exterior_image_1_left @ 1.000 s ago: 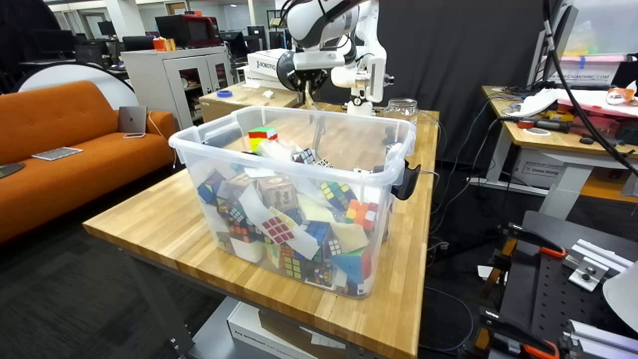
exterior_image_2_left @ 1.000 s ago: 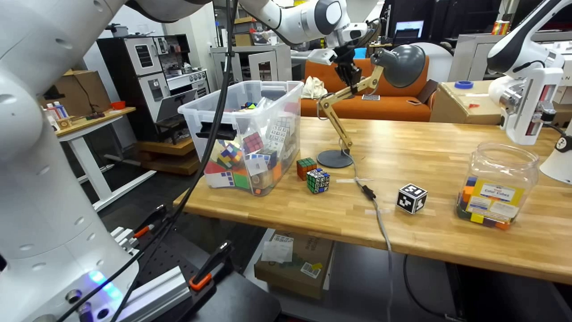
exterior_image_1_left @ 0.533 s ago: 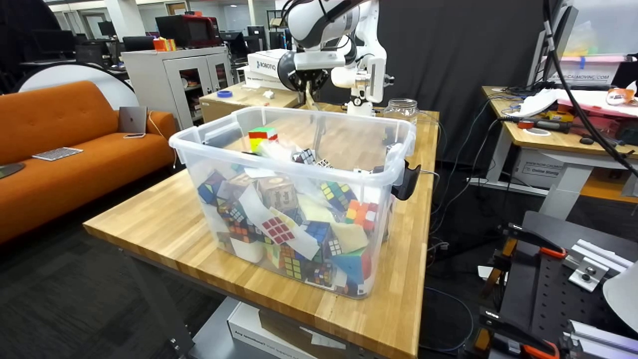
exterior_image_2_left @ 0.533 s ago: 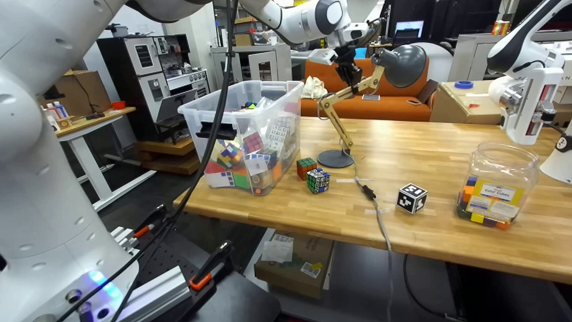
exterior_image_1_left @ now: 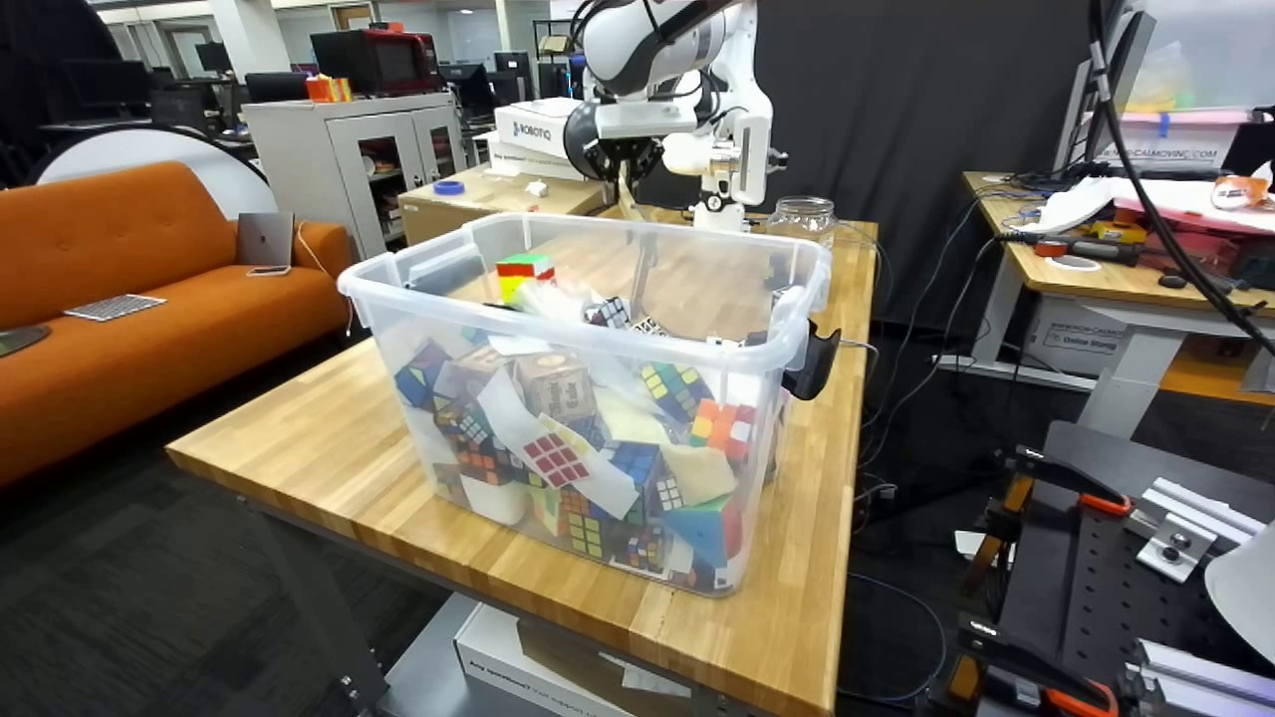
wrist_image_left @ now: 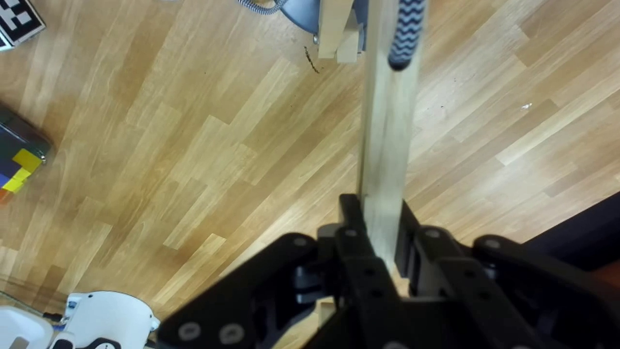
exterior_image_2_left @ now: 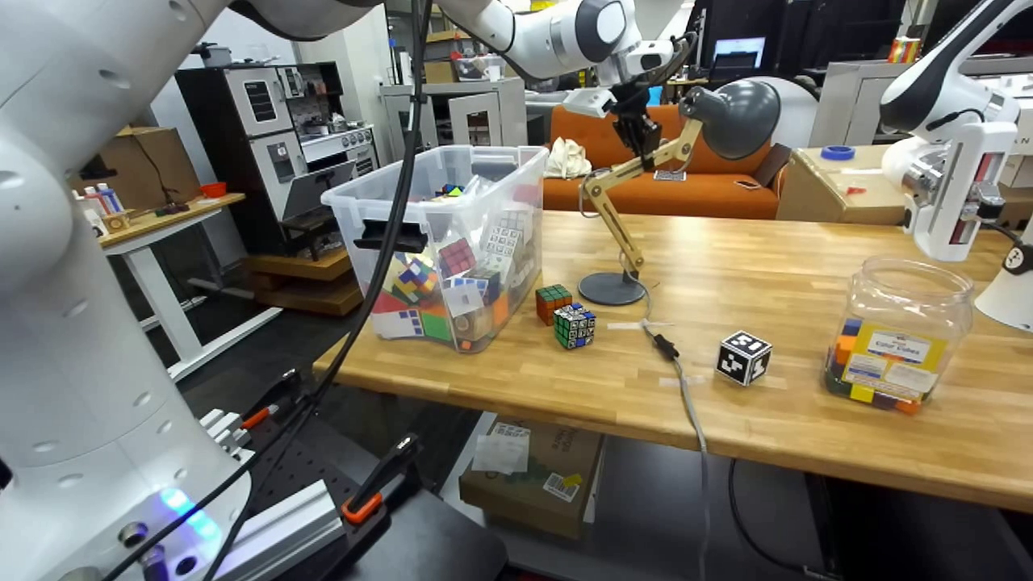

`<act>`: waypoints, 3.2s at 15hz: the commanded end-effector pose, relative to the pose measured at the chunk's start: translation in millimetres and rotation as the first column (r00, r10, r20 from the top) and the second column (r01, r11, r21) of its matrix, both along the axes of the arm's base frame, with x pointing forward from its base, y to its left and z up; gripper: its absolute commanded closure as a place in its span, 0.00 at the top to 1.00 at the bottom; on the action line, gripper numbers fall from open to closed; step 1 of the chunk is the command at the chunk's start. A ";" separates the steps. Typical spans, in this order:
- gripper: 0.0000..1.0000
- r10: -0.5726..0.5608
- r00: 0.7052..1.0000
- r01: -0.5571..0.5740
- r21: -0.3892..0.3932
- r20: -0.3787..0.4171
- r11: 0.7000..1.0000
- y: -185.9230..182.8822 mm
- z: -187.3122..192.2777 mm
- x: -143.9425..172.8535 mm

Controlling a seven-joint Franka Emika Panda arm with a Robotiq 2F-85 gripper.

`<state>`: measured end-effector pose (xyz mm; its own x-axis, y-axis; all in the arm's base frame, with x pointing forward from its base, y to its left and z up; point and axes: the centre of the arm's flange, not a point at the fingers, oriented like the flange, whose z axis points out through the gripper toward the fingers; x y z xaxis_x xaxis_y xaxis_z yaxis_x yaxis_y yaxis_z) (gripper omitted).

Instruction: Move and turn the desk lamp to the right

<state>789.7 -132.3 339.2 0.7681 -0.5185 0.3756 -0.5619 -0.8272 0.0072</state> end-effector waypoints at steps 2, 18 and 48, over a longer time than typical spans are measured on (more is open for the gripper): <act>0.05 -0.017 1.000 0.017 -0.012 0.010 1.000 -13.9 14.2 2.2; 0.05 -0.086 0.994 0.084 0.042 0.066 0.996 -42.6 41.3 -5.7; 0.05 -0.744 0.665 0.745 0.119 -0.063 0.656 -70.7 52.6 -51.7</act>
<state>750.6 -205.1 374.5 0.1558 -0.9496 0.2721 -0.9832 -0.1755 -0.0494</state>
